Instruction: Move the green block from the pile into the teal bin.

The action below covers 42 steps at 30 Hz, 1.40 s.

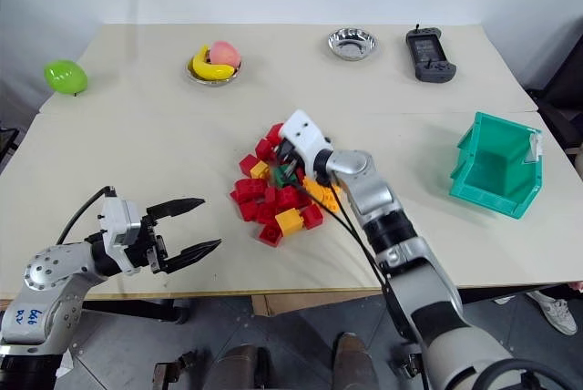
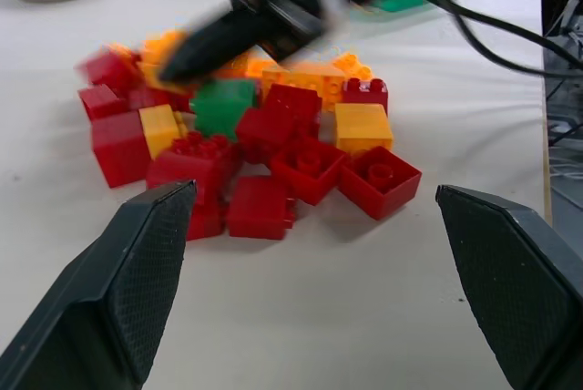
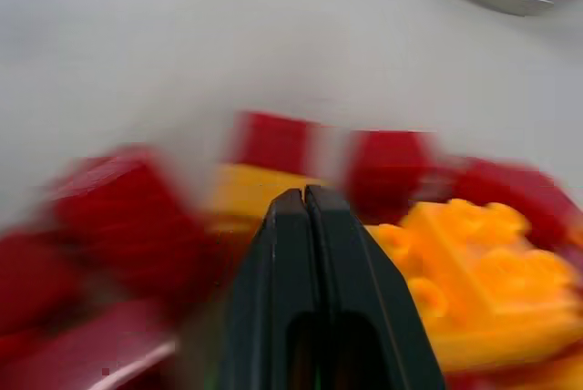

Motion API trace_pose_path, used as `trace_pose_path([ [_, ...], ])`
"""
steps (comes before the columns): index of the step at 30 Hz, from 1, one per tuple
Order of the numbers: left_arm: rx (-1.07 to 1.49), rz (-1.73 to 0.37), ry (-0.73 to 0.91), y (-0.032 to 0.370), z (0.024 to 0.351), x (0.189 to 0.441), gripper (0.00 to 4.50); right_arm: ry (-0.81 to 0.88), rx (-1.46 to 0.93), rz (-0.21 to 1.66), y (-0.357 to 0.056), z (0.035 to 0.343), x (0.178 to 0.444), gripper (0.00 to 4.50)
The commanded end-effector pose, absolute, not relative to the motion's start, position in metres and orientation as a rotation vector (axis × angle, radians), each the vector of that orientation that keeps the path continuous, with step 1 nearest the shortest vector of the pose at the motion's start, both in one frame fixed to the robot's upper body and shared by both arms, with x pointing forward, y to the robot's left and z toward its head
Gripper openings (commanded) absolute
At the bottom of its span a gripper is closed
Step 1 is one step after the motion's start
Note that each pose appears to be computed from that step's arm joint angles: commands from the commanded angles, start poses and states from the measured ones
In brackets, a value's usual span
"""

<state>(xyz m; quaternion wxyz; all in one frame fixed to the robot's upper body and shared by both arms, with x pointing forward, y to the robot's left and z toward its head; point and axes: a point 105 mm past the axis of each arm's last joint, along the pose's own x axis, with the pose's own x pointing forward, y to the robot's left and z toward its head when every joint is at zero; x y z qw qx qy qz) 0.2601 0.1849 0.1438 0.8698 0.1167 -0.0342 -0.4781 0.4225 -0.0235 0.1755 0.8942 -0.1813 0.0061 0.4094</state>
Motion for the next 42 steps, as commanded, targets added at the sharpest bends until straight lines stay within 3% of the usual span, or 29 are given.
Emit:
trace_pose_path([
  [1, 0.261, -0.968, -0.106, 0.188, 0.149, 0.264, 4.5, -0.016, -0.412, 0.808, -0.027, 0.187, 0.435, 0.05],
  [7, 0.257, -0.956, -0.111, 0.189, 0.15, 0.268, 4.5, -0.075, -0.428, 1.101, 0.017, 0.187, 0.398, 0.05],
  [14, 0.262, -0.914, -0.095, 0.196, 0.147, 0.268, 4.5, -0.082, -0.525, 1.287, 0.013, 0.17, 0.354, 0.05],
  [19, 0.285, -0.89, -0.093, 0.197, 0.145, 0.267, 4.5, -0.03, -0.532, 1.298, -0.037, 0.157, 0.341, 0.05],
  [23, 0.331, -0.899, -0.087, 0.199, 0.144, 0.265, 4.5, 0.096, -0.501, 1.155, -0.102, 0.146, 0.345, 0.05],
  [27, 0.349, -0.873, -0.092, 0.203, 0.144, 0.267, 4.5, 0.112, -0.446, 1.048, -0.154, 0.156, 0.337, 0.05],
  [33, 0.329, -0.829, -0.117, 0.213, 0.148, 0.271, 4.5, -0.005, -0.356, 0.989, -0.188, 0.175, 0.32, 0.05],
  [36, 0.318, -0.782, -0.157, 0.22, 0.152, 0.275, 4.5, 0.013, -0.273, 0.978, -0.188, 0.179, 0.32, 0.05],
  [39, 0.302, -0.797, -0.141, 0.221, 0.15, 0.275, 4.5, 0.054, -0.272, 1.032, -0.167, 0.179, 0.319, 0.65],
  [42, 0.29, -0.826, -0.134, 0.22, 0.151, 0.273, 4.5, 0.084, -0.299, 1.04, -0.134, 0.185, 0.328, 1.64],
])
